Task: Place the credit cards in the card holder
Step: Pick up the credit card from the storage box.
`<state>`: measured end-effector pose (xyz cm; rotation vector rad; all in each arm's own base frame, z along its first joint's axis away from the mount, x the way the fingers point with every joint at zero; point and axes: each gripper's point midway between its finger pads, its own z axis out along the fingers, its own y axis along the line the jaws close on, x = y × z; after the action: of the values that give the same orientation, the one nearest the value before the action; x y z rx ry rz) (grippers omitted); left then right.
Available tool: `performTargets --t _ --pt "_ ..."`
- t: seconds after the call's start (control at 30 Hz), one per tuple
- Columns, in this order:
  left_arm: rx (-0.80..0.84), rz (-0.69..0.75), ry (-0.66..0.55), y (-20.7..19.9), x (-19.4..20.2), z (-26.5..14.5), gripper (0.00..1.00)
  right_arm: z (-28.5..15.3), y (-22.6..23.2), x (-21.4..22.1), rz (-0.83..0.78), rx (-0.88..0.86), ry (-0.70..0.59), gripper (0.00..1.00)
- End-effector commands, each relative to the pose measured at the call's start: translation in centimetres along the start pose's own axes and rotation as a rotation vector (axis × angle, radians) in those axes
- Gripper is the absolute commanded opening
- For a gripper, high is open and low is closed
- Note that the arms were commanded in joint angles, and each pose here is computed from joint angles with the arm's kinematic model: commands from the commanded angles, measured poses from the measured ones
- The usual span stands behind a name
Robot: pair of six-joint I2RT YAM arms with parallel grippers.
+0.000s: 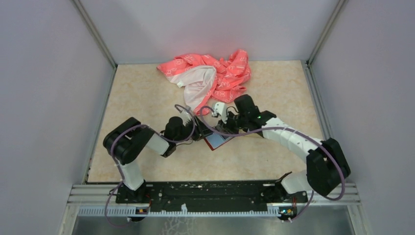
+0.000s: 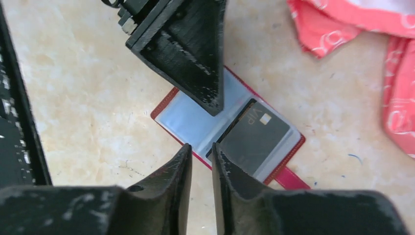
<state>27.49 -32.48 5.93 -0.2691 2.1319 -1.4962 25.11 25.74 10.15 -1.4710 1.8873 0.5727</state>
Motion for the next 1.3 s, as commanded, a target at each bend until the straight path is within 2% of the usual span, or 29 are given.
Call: performTargets --t 0.0,0.13,0.33,0.4,0.5,0.53,0.57,0.63,0.73,0.87,1.0,1.07,1.17,1.27 --pt "-0.006 0.25 -0.028 -0.9 -0.9 -1.6 0.55 -4.5 -0.5 -4.3 -0.026 -0.073 -0.207 0.26" --pt "0.023 0.438 -0.066 -2.6 -1.7 -3.2 0.55 -6.7 -3.7 -3.8 0.069 0.008 -0.23 0.35" --pt "0.083 0.648 -0.203 -6.4 -4.0 -6.2 0.56 -9.8 -8.7 -0.8 0.261 0.144 -0.232 0.38" --pt "0.092 0.672 -0.267 -7.4 -4.9 -7.1 0.66 -10.3 -9.9 0.9 0.325 0.17 -0.199 0.37" --pt "0.153 0.704 -0.344 -9.0 -5.6 -8.1 0.92 -10.8 -11.8 3.9 0.411 0.213 -0.13 0.37" --pt "0.166 0.686 -0.361 -9.3 -5.8 -8.2 0.98 -10.9 -12.3 4.7 0.435 0.225 -0.108 0.37" --pt "0.185 0.668 -0.367 -9.6 -5.9 -8.2 0.99 -11.1 -12.7 5.6 0.455 0.237 -0.085 0.37" --pt "0.27 0.672 -0.323 -10.8 -5.0 -7.9 0.99 -11.4 -13.3 7.3 0.498 0.248 -0.047 0.37" --pt "0.39 0.612 -0.16 -12.7 -3.1 -5.8 0.96 -12.0 -13.9 9.3 0.56 0.251 -0.011 0.36" --pt "0.466 0.511 0.069 -14.3 -0.4 -1.1 0.77 -12.2 -14.0 11.1 0.59 0.249 0.052 0.29" --pt "0.288 0.543 0.181 -13.0 2.7 5.2 0.76 -12.5 -13.9 12.8 0.596 0.246 0.15 0.25" --pt "0.157 0.594 0.18 -12.3 3.0 8.3 0.76 -12.7 -14.0 13.8 0.596 0.261 0.199 0.23" --pt "-0.014 0.624 0.198 -10.0 3.2 10.8 0.75 -12.5 -13.8 15.0 0.602 0.264 0.246 0.2" --pt "-0.068 0.656 0.2 -9.1 3.1 12.4 0.75 -12.1 -13.5 16.2 0.628 0.241 0.288 0.14"
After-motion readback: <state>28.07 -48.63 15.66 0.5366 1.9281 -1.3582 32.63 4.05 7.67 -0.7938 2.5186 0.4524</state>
